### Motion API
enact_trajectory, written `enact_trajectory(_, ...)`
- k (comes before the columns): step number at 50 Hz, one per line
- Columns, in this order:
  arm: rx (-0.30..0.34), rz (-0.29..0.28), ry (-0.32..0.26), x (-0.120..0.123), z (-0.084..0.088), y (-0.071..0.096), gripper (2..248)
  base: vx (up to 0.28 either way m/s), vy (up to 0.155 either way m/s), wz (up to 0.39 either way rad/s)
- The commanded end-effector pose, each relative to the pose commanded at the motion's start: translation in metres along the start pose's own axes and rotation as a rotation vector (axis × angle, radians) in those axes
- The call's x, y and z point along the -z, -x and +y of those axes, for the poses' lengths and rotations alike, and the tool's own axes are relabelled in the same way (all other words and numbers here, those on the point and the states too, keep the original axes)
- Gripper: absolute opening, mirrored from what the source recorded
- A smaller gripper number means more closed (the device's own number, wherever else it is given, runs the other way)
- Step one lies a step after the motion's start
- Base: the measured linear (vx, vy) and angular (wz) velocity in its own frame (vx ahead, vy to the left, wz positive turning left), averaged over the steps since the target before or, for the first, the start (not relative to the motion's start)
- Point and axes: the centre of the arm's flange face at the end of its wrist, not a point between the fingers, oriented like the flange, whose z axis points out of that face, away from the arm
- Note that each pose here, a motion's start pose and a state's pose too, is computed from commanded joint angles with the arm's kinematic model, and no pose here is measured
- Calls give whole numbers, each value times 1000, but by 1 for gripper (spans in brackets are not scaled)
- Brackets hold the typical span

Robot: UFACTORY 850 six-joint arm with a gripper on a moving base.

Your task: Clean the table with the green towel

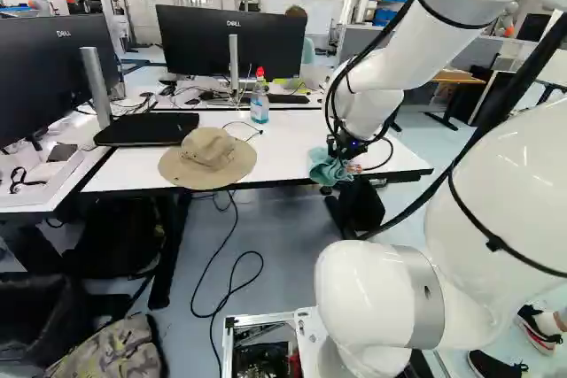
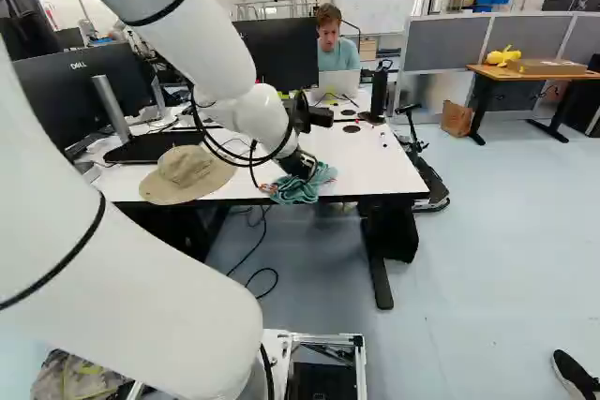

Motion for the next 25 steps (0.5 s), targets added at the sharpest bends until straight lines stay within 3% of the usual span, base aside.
enact_trajectory(25,-76,6,47,-4,32,-15,27,0,0,0)
